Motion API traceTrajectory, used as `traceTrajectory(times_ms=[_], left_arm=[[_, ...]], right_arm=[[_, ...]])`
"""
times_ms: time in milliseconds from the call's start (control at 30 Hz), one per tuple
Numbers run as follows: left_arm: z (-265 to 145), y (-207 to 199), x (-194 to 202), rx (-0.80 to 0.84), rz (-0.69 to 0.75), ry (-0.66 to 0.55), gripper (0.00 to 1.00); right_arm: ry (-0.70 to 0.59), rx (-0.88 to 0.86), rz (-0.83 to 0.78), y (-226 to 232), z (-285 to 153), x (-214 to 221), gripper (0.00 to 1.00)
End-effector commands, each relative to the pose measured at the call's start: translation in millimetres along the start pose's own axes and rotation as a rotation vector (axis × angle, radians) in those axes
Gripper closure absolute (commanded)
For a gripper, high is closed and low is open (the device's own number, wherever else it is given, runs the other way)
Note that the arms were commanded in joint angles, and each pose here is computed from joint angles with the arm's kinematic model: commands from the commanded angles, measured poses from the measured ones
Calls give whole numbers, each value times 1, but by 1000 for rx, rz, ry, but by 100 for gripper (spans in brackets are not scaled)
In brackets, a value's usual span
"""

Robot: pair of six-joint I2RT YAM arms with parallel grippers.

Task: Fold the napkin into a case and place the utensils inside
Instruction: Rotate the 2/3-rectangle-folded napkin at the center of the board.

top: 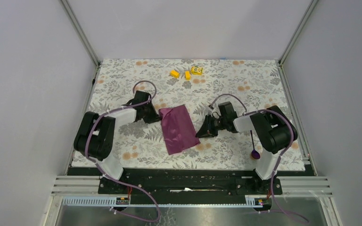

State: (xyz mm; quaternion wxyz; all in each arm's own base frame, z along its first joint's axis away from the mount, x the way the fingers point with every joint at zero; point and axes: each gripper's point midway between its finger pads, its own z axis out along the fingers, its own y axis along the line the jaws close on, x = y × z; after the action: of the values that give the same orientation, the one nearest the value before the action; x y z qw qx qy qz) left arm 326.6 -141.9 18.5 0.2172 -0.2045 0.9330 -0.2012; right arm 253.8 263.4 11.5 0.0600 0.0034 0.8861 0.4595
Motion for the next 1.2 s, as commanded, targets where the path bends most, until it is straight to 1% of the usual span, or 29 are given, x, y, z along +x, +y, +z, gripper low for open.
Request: traceTrajectory(times_ms=[0,100,133,167,200,267,300,367,467,500,533,567,600,700,767,833,1000,1167], left_arm=[[27,-28,-6,-11,80,16,81],[35,-47,-6,-2,122,33,81],[35,-48,-7,-13,129,29,81],[31,-48,-9,-18,134,16,79],[25,-46,-11,-25,144,-3,73],[8,-42,-17,-46,162,-50,61],[-2,-40,-18,-54,174,-66,54],[-24,-38,-16,-68,206,-93,45],[-55,-49,9,-62,299,-101,35],[-63,-57,24,-47,334,-83,33],[-70,-66,40,-32,364,-61,29],[-77,-74,59,-30,399,-33,19],[-83,-82,76,-33,437,-15,17],[-95,-110,117,-28,547,30,16],[-92,-114,142,-68,629,91,16],[-88,-122,158,-99,698,132,16],[-68,-135,185,-189,812,194,24],[-49,-130,198,-258,829,235,29]], right_arm=[[1,-38,-6,17,3,35,77],[25,-47,-37,32,5,62,75],[16,-54,-36,37,1,64,73],[-4,-50,-32,37,-4,63,70],[-27,-34,-37,36,-11,59,68],[-86,34,-65,31,-27,45,56],[-119,67,-89,30,-35,35,52],[-155,149,-108,20,-51,23,44],[-178,250,-105,2,-71,11,35],[-191,270,-98,-3,-77,5,33],[-201,280,-86,-7,-82,1,32],[-212,286,-71,-10,-86,-3,30],[-225,288,-60,-13,-91,-7,29],[-266,304,-19,-24,-104,-16,26],[-283,311,5,-30,-111,-18,24],[-287,308,20,-35,-114,-16,24],[-286,279,19,-33,-115,-9,23],[-275,236,5,-25,-114,-5,23]])
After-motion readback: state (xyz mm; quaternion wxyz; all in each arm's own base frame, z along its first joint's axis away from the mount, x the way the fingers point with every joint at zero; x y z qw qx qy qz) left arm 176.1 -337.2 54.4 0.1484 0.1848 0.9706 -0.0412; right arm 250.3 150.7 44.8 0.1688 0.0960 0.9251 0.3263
